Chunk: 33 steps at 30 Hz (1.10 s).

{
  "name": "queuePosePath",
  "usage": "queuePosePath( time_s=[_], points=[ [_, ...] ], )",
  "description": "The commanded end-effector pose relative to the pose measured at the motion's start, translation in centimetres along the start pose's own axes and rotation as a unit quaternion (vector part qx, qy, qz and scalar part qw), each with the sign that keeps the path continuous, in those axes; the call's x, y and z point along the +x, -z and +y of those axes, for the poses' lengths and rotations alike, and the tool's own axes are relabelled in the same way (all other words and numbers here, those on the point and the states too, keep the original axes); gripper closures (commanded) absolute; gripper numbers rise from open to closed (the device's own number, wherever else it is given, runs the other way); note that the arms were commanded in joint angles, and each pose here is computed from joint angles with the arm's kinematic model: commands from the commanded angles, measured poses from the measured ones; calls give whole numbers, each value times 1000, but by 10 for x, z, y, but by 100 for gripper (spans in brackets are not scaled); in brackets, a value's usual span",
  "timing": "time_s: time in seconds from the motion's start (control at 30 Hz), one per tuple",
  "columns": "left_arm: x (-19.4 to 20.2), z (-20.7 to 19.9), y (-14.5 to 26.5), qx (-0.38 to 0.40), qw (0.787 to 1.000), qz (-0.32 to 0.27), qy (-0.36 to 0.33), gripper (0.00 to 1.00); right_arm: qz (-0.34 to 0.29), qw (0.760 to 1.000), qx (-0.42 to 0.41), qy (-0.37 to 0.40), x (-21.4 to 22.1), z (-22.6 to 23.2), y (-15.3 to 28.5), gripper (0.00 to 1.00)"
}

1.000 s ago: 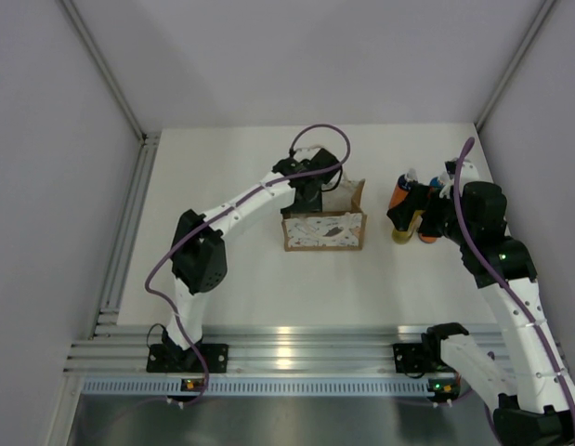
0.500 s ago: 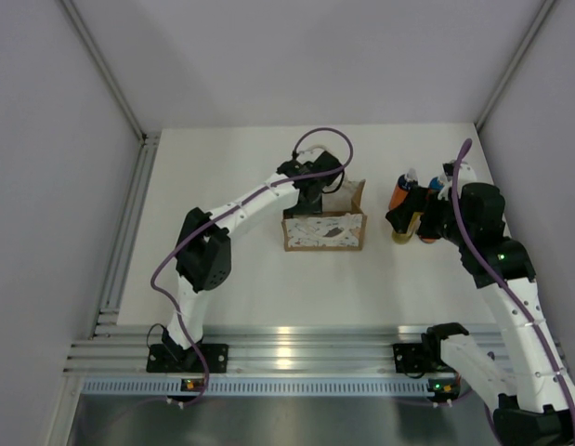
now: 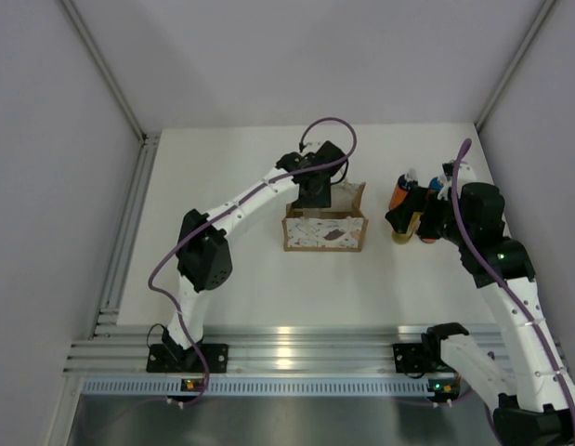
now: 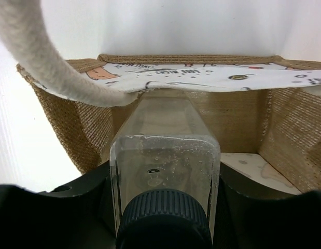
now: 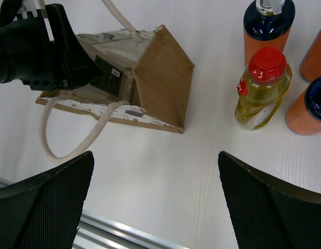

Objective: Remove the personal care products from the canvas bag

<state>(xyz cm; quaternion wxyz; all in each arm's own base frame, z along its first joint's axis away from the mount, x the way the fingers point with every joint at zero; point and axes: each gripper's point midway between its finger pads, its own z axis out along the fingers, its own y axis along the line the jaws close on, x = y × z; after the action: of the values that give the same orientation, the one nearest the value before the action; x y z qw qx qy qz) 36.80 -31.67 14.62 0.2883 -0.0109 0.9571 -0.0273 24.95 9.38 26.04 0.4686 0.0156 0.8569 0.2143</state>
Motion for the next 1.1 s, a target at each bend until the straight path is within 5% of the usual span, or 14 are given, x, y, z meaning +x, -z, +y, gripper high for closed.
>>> queuePosePath(
  time_s=[0.0, 0.6, 0.87, 1.07],
  points=[
    [-50, -16, 54, 62, 995, -75, 26, 100, -4, 1000, -11, 14, -4, 5, 1, 1],
    [-98, -35, 185, 233, 960, -143, 66, 100, -6, 1000, -4, 17, -5, 2, 0, 0],
    [-128, -8, 254, 287, 921, -236, 118, 100, -7, 1000, -7, 11, -7, 5, 0, 1],
    [-146, 40, 274, 230, 911, -306, 156, 100, -11, 1000, -11, 7, -10, 7, 3, 1]
  ],
)
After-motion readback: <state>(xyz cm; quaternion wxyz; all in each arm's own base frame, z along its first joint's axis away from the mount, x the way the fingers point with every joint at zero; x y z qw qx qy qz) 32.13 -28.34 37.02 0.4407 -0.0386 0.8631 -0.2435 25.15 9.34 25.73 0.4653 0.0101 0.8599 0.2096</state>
